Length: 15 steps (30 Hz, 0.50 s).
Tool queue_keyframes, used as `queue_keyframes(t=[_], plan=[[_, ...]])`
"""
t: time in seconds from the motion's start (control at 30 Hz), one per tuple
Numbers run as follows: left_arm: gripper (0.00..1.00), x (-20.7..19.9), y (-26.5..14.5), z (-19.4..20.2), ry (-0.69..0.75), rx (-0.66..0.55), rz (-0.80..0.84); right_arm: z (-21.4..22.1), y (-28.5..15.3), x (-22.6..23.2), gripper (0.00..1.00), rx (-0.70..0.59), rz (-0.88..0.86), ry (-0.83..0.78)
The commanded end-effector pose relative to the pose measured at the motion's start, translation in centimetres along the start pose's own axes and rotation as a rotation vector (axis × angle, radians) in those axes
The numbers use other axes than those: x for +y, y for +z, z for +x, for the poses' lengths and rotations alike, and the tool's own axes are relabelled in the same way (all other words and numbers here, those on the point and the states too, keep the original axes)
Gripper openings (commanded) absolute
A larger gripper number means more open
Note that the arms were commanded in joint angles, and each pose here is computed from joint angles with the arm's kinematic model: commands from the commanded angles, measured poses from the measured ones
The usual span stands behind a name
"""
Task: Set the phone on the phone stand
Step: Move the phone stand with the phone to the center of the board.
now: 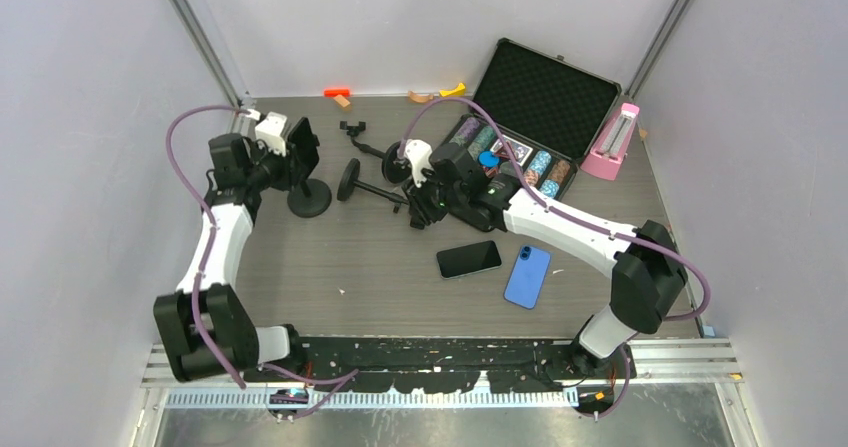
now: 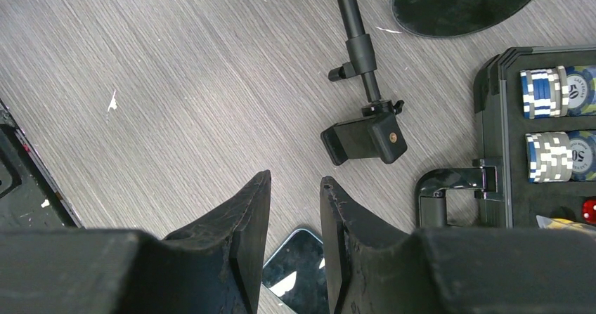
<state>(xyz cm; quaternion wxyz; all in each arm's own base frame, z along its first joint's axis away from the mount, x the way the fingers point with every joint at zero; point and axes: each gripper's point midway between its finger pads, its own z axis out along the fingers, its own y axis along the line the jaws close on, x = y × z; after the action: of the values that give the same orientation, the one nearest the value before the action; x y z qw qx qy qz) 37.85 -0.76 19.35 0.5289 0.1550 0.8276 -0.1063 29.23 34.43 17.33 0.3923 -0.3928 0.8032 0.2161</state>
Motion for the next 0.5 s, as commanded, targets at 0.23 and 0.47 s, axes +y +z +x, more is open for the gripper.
queue_keyframes(t=[0.23, 0.47], plan=[[0.01, 2.6, 1.5, -5.3, 0.207, -0.1, 0.162, -2.4, -1.8, -0.9, 0.37, -0.095, 0.016, -0.015], [0.12, 2.3, 0.2, -4.0, 0.221, -0.032, 0.266, -2.1, -1.5, -0.9, 0.37, -0.083, 0.011, -0.007]])
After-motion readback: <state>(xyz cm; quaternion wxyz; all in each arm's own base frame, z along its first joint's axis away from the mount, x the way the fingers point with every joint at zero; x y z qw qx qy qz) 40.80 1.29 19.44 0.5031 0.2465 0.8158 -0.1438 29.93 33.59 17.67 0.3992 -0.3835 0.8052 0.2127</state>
